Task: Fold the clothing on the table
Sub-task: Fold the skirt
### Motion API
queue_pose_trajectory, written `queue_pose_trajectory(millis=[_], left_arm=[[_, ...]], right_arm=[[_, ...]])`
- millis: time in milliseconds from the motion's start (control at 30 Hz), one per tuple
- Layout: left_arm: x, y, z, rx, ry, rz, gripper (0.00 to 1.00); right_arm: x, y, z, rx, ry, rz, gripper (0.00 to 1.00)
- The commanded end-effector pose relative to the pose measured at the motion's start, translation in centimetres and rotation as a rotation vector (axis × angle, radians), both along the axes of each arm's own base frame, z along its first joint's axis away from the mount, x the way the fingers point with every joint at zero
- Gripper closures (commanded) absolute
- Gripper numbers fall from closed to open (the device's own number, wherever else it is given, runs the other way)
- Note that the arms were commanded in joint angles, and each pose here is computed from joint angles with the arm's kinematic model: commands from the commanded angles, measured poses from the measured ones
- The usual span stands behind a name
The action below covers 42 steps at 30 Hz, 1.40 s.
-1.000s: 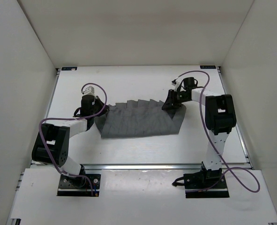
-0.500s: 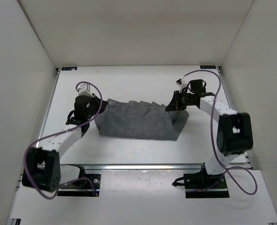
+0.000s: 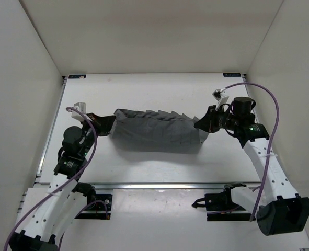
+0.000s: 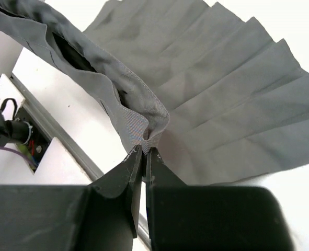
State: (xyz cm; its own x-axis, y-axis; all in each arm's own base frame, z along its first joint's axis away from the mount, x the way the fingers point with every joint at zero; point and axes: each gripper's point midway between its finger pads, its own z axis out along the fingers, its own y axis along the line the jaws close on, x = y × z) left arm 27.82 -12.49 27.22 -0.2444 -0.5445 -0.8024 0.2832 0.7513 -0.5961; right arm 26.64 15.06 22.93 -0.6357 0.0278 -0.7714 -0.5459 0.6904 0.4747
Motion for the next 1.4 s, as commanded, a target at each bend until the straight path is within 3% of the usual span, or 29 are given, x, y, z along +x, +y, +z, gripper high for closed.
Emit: queue_pose_trajectory(millis=[0,200,467,700,867,1067,1133,1167,1233,1333,1367], left_arm=[[-0.8,-0.1,1.2,0.002,0.001,-0.023,1.0],[2.3,0.2,-0.2,0.02,0.028,0.013,1.0],[9.3,0.3,-3.6,0.049,0.1,0.066,1.0],[14.8,0.5,-9.8,0.059,0.229,0.1,1.0],[18.1,-0.4,-14.6,0.092,0.346,0.087,1.0],[20.3,-0.2,-17.0,0.111,0.388,0.13,0.99],[20.4,-0.1,-18.3,0.136,0.417,0.126,0.89],[20.8,-0.2,-18.3,0.13,0.415,0.116,0.85],[21.2,-0.2,-18.2,0.111,0.407,0.093,0.76],[22.0,-1.1,-15.4,0.077,0.322,0.025,0.54],[22.1,-1.5,-14.6,0.074,0.307,-0.002,0.51]], right_arm=[[-0.6,-0.2,2.3,-0.005,-0.037,-0.001,1.0],[3.0,-0.5,2.1,-0.001,-0.018,-0.013,1.0],[12.4,-1.0,0.1,0.012,0.032,-0.046,1.0],[19.6,-0.9,-5.3,0.006,0.151,-0.079,1.0],[23.7,-1.5,-10.6,-0.078,0.252,-0.138,1.0],[26.0,-2.6,-15.0,-0.16,0.329,-0.216,1.0],[26.5,-2.6,-15.5,-0.191,0.34,-0.224,1.0],[26.4,-3.1,-17.2,-0.227,0.371,-0.229,0.95],[27.7,-3.0,-15.8,-0.254,0.317,-0.226,0.92],[28.8,-3.7,-12.8,-0.27,0.259,-0.245,0.73],[28.8,-4.0,-11.6,-0.257,0.251,-0.243,0.69]])
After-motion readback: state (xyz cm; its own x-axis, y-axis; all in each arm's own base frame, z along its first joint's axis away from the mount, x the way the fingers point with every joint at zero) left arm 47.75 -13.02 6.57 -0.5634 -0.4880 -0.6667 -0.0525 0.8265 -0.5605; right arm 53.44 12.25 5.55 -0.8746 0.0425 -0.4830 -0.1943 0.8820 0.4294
